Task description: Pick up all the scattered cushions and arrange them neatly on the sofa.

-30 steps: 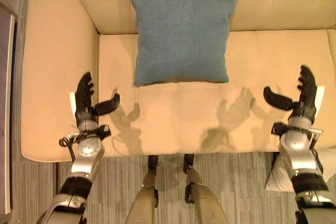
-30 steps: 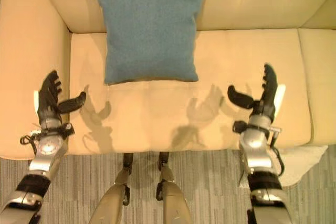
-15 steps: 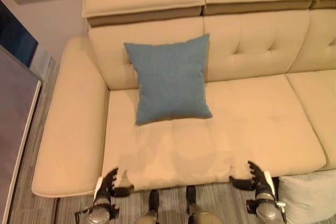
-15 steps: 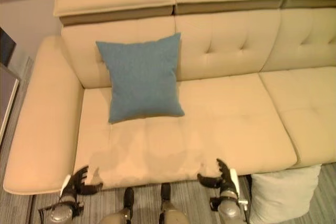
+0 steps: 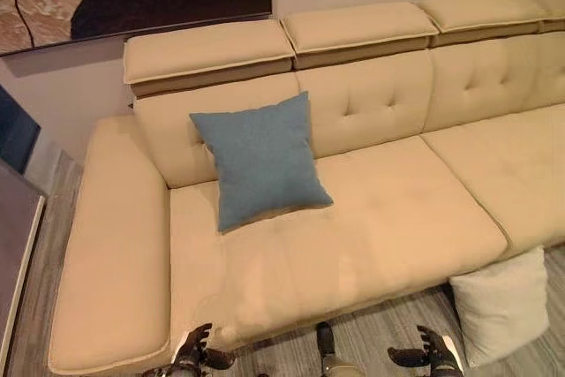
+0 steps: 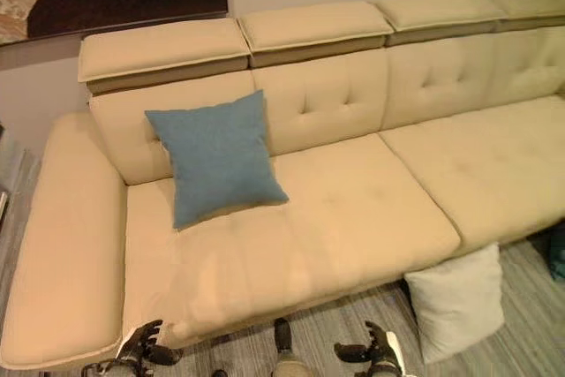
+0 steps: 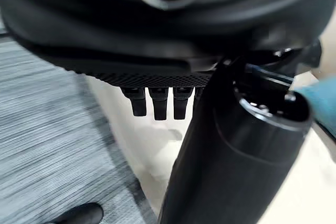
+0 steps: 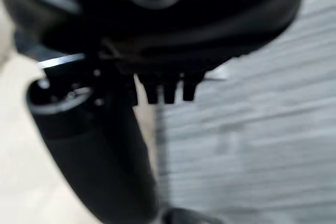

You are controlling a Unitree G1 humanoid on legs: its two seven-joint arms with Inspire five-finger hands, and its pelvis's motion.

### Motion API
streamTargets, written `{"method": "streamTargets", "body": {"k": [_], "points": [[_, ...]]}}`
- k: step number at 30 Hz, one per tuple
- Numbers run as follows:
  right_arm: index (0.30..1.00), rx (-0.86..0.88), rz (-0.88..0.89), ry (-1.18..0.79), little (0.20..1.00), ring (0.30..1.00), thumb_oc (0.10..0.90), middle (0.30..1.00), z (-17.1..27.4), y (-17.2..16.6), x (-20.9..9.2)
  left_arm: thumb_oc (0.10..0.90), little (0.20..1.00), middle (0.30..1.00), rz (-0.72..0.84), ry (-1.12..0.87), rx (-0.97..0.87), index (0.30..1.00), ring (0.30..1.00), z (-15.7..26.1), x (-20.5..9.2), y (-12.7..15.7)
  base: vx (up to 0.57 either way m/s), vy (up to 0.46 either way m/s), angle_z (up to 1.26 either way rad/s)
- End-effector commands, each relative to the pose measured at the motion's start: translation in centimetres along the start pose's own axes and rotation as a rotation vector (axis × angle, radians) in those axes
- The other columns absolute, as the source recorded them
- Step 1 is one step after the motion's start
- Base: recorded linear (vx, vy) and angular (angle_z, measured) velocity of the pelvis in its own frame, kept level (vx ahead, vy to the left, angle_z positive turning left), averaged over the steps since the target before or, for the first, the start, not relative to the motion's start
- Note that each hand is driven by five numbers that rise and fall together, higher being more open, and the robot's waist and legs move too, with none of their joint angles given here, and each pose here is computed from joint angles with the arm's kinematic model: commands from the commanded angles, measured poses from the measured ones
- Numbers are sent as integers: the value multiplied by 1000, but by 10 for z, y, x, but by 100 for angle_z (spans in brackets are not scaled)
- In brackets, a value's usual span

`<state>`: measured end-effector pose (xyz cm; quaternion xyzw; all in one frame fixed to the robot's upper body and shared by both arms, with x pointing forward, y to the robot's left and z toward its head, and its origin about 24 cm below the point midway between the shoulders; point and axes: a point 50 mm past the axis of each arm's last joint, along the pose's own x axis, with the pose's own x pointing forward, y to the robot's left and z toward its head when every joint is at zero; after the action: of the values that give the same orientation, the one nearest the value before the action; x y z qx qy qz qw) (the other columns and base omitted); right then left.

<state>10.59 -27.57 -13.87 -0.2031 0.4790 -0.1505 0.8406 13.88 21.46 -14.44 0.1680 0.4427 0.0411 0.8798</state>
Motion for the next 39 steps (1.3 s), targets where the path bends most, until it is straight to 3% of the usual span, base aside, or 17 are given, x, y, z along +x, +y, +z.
{"method": "streamTargets", "body": {"k": [1,8,13,23,30,39], "points": [[900,-35,-41,-131,900,900,800,900,41,-10,10,800,900,900,90,-90,13,900,900,14,3,31,-447,141,-40],[900,-75,0,-47,900,900,800,900,18,-1,6,800,900,900,63,24,66,900,900,-15,-3,34,-247,66,-55],[900,-60,10,-89,900,900,800,900,29,5,6,800,900,900,72,45,48,900,900,-22,-5,37,-160,-99,-113],[900,-37,-9,-49,900,900,800,900,17,1,5,800,900,900,-13,-83,75,900,900,18,3,9,-119,-96,-40],[900,-55,-32,-18,900,900,800,900,12,-5,6,800,900,900,-58,-85,99,900,900,20,3,-7,-43,72,-93],[900,-43,-29,-30,900,900,800,900,22,0,7,800,900,900,-55,-110,162,900,900,26,5,-3,-110,97,-123]]}}
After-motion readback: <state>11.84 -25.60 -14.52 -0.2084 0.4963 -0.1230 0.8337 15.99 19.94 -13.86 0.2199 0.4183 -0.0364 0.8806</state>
